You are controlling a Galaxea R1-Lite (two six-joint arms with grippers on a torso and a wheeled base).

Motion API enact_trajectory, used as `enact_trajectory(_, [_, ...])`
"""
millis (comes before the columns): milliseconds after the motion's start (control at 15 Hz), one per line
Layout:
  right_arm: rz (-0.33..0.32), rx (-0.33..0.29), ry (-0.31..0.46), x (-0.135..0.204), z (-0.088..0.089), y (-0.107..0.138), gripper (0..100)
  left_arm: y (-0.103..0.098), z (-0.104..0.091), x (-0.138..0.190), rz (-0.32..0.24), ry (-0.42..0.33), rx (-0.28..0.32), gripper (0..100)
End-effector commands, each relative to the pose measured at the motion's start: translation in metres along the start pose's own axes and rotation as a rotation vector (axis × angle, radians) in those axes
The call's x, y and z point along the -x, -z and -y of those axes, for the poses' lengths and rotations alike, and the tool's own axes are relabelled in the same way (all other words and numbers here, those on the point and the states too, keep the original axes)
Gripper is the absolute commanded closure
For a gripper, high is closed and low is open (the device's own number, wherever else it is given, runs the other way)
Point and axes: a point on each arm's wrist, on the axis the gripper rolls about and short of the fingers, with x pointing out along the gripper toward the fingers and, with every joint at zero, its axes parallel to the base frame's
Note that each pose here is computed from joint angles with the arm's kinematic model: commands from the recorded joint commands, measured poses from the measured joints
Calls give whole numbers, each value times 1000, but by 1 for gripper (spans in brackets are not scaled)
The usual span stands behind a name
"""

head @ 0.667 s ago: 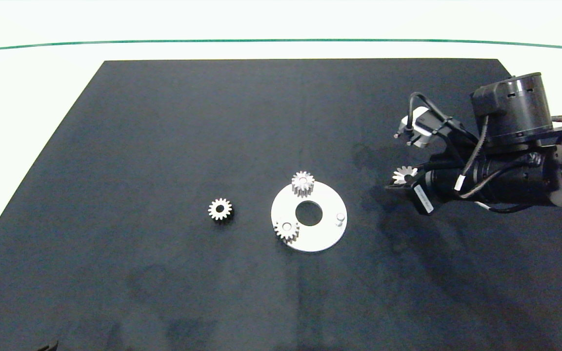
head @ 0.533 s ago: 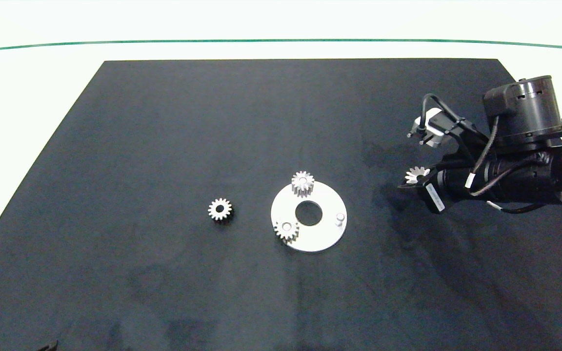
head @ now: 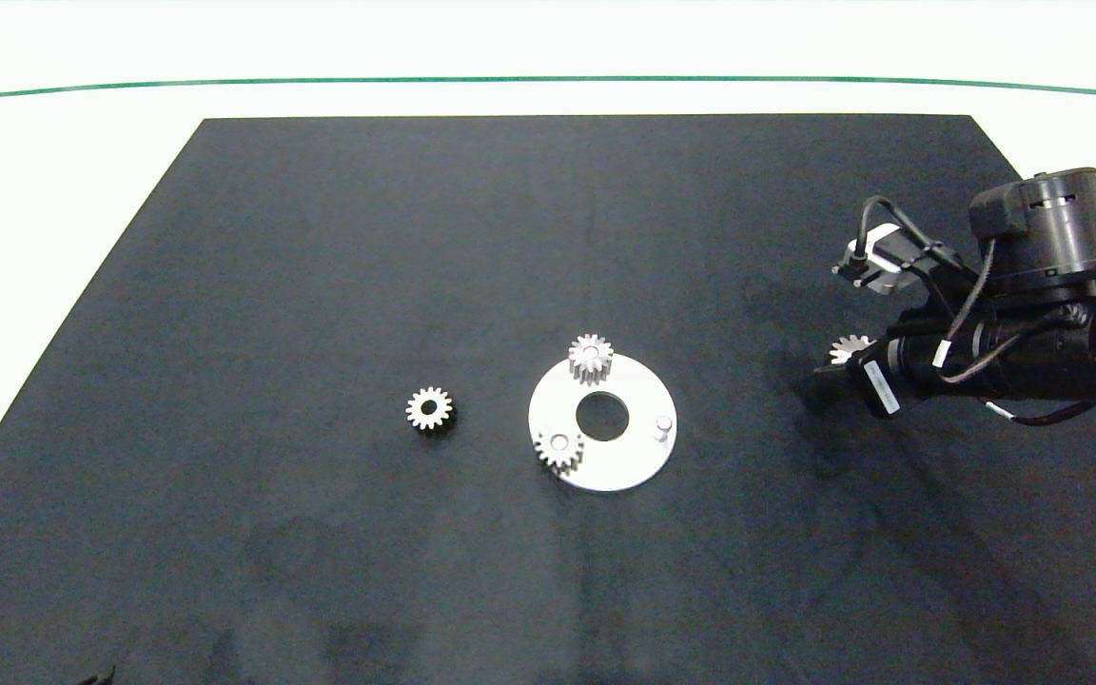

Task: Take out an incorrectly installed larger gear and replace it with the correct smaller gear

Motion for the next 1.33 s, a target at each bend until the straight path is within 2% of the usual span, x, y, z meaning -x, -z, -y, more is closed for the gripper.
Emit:
enact_trajectory(67, [-28, 1, -3, -4, -1, 7, 72, 0, 0, 0, -5, 0, 0, 0])
enact_trajectory(200, [-32, 0, -6, -5, -1, 8, 72, 0, 0, 0, -5, 0, 0, 0])
enact_trajectory(267, [-28, -1, -3, -5, 0, 7, 0, 0, 0, 0, -4, 0, 0, 0])
enact_trajectory(667, [-47, -2, -24, -5, -2, 14, 0, 1, 0, 0, -5, -1, 0, 0])
enact_trajectory(867, [-18, -7, -13, 10, 0, 13, 0, -2, 0, 1, 6, 3, -6, 0])
enact_trajectory(1000, [37, -16, -3, 31, 3, 10, 0, -4, 0, -2, -8, 8, -70, 0])
enact_trajectory(1200, [96, -74, 28, 62, 7, 11, 0, -9, 0, -11, -36, 23, -141, 0])
enact_trajectory(1333, [131, -91, 62, 78, 14, 12, 0, -16, -1, -20, -34, 31, -201, 0])
